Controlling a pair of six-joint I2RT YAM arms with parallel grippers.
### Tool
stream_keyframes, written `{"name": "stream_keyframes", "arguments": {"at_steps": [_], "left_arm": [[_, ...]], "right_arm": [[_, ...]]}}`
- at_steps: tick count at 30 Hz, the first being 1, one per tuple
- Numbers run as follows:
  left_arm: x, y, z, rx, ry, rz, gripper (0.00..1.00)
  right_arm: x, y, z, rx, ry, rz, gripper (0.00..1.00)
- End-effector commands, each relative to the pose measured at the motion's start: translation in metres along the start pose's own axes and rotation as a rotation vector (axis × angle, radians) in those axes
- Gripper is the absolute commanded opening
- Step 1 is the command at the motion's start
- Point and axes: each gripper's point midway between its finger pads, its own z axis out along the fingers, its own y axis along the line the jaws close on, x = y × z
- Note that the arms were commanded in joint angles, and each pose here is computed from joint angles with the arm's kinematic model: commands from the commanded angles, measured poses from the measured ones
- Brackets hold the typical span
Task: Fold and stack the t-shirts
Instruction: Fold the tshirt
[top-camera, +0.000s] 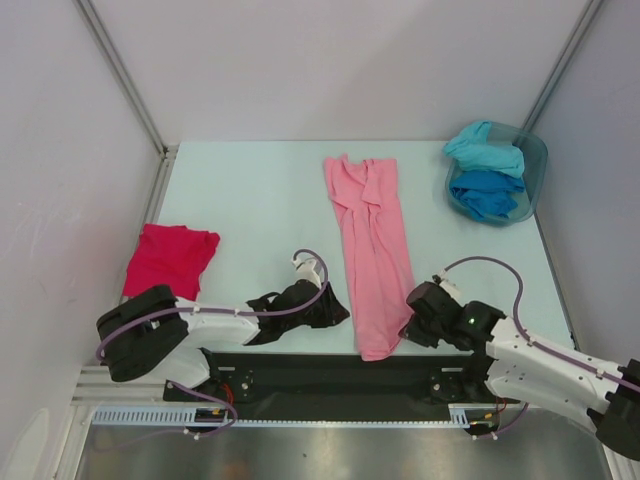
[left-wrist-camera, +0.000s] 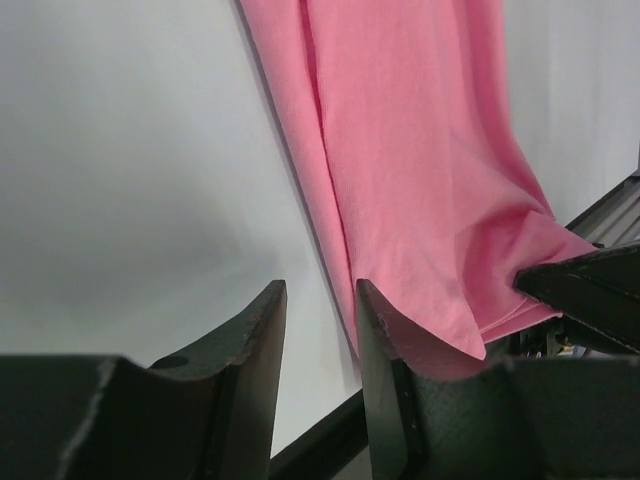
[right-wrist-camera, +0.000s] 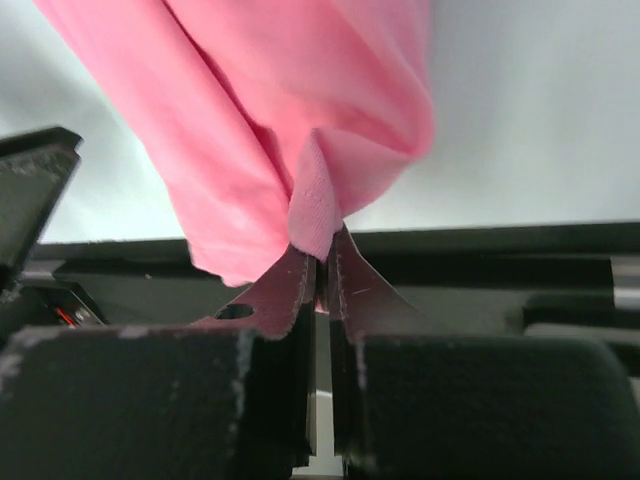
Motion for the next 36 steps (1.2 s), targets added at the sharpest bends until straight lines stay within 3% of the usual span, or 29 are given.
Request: {"name": "stream_keyframes", "arguments": {"at_steps": [1, 9, 14, 18, 19, 22, 29, 36], "left_arm": [[-0.013, -0.024, 0.004, 0.07, -0.027, 0.012, 0.39], [-0.012, -0.027, 0.007, 0.087, -0.022, 0.01, 0.38], [-0.012, -0.026, 0.006, 0.087, -0.024, 0.012, 0.38], [-0.014, -0.028, 0.003, 0.092, -0.031, 0.013, 0.38], [-0.014, -0.027, 0.002, 0.089, -0.032, 0.013, 0.38], [-0.015, -0.024, 0.0, 0.078, -0.038, 0.016, 0.38], [-0.017, -0.027, -0.001, 0.084, -0.042, 0.014, 0.38], [-0.025, -0.027, -0.007, 0.075, -0.07, 0.015, 0.38]], "right_arm": [[0.008, -0.025, -0.005, 0.075, -0.006, 0.037, 0.0], [0.021, -0.066, -0.012, 0.164, 0.002, 0.088, 0.0], [0.038, -0.062, 0.001, 0.118, 0.07, 0.08, 0.03], [0.039, -0.058, 0.002, 0.127, 0.082, 0.06, 0.2], [0.039, -0.057, 0.002, 0.127, 0.08, 0.052, 0.36], [0.036, -0.05, 0.0, 0.108, 0.072, 0.031, 0.63], [0.023, -0.024, -0.011, 0.064, 0.038, -0.022, 0.66], [-0.018, 0.036, -0.047, -0.022, -0.061, -0.098, 0.67]]}}
